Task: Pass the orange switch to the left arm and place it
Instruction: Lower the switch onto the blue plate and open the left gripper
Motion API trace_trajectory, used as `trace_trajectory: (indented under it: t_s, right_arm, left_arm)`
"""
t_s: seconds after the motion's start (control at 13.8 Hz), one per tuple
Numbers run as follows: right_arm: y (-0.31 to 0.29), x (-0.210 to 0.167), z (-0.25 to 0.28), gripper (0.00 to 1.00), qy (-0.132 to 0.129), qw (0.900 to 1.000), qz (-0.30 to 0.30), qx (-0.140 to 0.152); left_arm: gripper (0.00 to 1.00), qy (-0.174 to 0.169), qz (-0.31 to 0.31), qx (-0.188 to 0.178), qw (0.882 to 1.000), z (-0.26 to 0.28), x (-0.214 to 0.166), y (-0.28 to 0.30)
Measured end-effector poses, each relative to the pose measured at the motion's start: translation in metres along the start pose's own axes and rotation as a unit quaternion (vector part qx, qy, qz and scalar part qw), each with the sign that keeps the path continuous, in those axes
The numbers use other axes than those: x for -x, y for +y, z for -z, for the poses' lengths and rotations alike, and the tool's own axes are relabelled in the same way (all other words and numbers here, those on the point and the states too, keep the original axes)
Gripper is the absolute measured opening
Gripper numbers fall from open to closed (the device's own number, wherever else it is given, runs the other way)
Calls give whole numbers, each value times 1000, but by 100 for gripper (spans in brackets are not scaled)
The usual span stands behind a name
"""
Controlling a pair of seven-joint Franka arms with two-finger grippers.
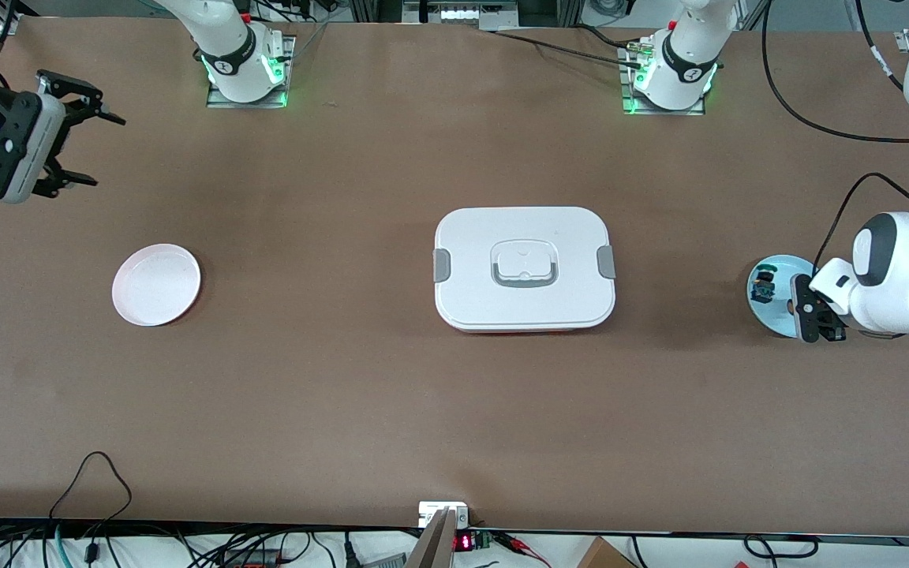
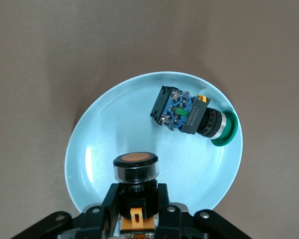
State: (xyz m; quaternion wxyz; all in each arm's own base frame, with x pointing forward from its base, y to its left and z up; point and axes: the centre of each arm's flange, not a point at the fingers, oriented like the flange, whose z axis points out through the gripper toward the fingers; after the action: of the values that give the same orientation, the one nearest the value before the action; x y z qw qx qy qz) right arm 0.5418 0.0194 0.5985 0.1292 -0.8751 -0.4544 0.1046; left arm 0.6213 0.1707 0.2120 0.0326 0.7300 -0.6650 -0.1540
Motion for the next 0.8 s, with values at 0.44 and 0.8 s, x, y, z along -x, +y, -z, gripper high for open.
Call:
trace_trajectory:
  t_s: [0.44,0.8]
  right_arm:
    - [-9,-23,1,100,-61,994,-24,84]
    - [-6,-38,10,100,-4,968,-209,136]
  left_arm:
    - [34,17,-26,-10,999,-27,19,-3]
    - [34,19,-31,-8,999,-31,16,-3]
